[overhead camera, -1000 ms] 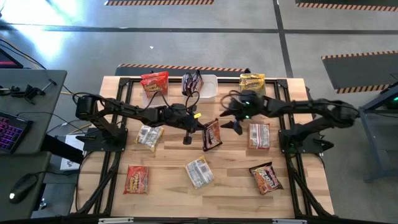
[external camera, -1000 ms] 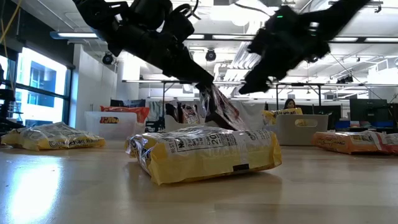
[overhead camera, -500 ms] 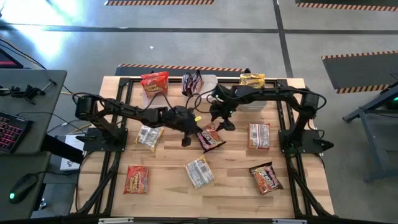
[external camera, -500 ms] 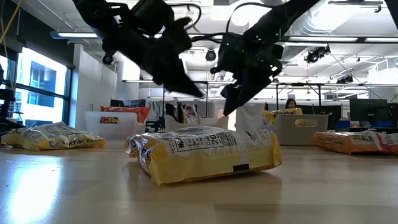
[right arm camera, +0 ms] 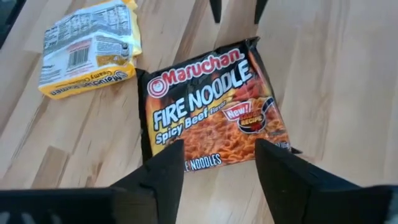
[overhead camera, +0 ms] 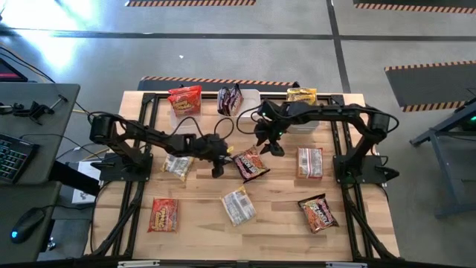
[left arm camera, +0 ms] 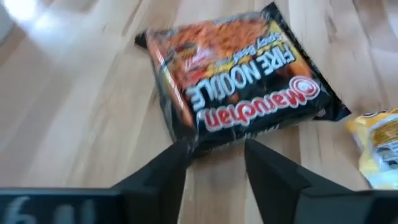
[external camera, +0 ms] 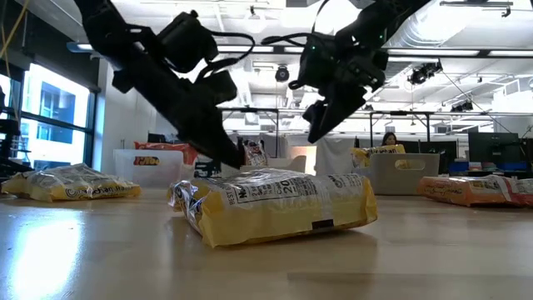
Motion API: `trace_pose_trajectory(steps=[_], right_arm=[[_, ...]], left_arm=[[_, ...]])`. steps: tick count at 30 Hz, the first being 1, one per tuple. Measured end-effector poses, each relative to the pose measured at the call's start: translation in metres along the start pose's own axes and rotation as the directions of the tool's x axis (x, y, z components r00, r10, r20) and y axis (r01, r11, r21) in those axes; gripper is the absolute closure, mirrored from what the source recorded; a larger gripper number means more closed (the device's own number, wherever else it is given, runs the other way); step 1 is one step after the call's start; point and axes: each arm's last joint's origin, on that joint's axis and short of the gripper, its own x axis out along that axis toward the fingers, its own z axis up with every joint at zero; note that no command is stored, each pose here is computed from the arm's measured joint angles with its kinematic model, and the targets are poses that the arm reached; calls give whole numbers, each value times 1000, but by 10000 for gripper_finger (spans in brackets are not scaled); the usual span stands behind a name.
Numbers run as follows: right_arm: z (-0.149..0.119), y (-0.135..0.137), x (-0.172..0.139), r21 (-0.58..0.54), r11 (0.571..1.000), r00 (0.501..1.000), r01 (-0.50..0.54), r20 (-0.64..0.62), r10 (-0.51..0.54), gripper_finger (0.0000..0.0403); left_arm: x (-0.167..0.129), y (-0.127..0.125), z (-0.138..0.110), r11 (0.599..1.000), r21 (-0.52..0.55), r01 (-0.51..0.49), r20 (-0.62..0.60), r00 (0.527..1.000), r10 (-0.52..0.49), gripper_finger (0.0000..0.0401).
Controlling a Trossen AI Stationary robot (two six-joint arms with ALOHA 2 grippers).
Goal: Sort Maruchan noodles
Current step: Put the black noodle pack into the white bin
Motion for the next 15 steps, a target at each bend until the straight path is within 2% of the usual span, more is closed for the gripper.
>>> trace_pose_trajectory(steps=[4,8,12,15], right_arm=[[1,-1,0,-2,1000,1000,5,8,-5,211],[1,-1,0,1,1000,1000,6,11,-6,199],[1,-1,0,0,1000,1000,8,13,-8,194],[1,-1,0,-4,1000,1000,7,13,-7,194]], left_arm=[[10,1,-6,997,81,-6,-13,1000,7,217],[22,4,-15,989,129,-65,-36,997,71,209],[30,4,-17,982,173,-70,-9,997,73,212],[31,4,-16,975,209,-71,14,997,70,236]])
